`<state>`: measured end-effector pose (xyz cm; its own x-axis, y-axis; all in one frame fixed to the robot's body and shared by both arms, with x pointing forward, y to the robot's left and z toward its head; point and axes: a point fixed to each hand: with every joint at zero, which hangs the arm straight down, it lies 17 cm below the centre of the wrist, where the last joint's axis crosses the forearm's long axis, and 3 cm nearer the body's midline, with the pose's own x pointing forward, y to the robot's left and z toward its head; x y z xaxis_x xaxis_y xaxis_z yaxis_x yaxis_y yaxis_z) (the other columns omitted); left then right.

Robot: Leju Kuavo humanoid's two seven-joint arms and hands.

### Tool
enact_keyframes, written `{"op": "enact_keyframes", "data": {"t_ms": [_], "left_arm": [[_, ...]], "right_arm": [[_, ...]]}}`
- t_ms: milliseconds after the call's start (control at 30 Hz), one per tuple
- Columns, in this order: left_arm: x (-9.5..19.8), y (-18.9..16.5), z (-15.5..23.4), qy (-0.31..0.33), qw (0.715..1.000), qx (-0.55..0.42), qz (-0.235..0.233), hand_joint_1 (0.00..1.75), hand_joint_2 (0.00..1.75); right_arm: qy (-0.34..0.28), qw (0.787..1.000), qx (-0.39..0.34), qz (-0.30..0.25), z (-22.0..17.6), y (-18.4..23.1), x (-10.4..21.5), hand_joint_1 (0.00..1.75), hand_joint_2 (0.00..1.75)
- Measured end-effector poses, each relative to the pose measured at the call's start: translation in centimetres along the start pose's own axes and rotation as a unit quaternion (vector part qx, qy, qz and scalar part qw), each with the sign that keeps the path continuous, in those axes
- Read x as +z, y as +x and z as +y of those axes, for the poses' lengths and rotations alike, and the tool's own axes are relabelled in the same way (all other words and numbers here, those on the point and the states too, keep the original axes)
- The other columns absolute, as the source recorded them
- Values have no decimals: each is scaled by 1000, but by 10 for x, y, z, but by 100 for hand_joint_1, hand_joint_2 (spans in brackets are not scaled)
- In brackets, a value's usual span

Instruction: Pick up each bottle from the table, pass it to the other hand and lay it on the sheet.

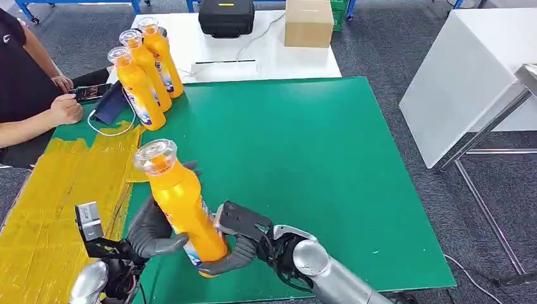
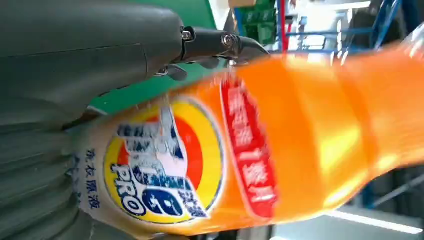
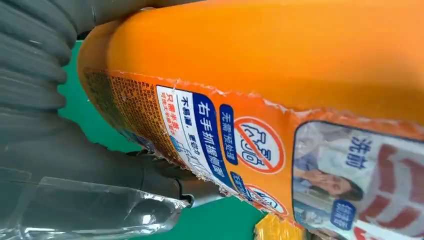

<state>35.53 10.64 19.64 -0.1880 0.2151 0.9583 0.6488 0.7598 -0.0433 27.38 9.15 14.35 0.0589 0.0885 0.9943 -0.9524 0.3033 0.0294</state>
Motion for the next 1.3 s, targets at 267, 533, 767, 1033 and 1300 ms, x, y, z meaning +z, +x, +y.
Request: {"op": "enact_keyframes", "data": {"t_ms": [267,533,767,1033,1300], "left_arm": [[3,-12,-13,-33,999,-18,15,0,175],[10,-12,-24,-71,997,-11,8,175,175],[14,-14,-25,-77,997,-6,8,175,175],[14,-15,-25,-78,997,-5,9,175,175],[13,-20,-17,-60,998,-22,16,175,175]], "right_arm": [[23,1000,7,10,10,-2,-5,175,175],[36,999,5,16,17,-6,-6,175,175],[39,999,9,19,17,-7,-7,175,175],[41,999,10,21,19,-9,-8,175,175],[22,999,31,23,11,-13,-9,175,175]]}}
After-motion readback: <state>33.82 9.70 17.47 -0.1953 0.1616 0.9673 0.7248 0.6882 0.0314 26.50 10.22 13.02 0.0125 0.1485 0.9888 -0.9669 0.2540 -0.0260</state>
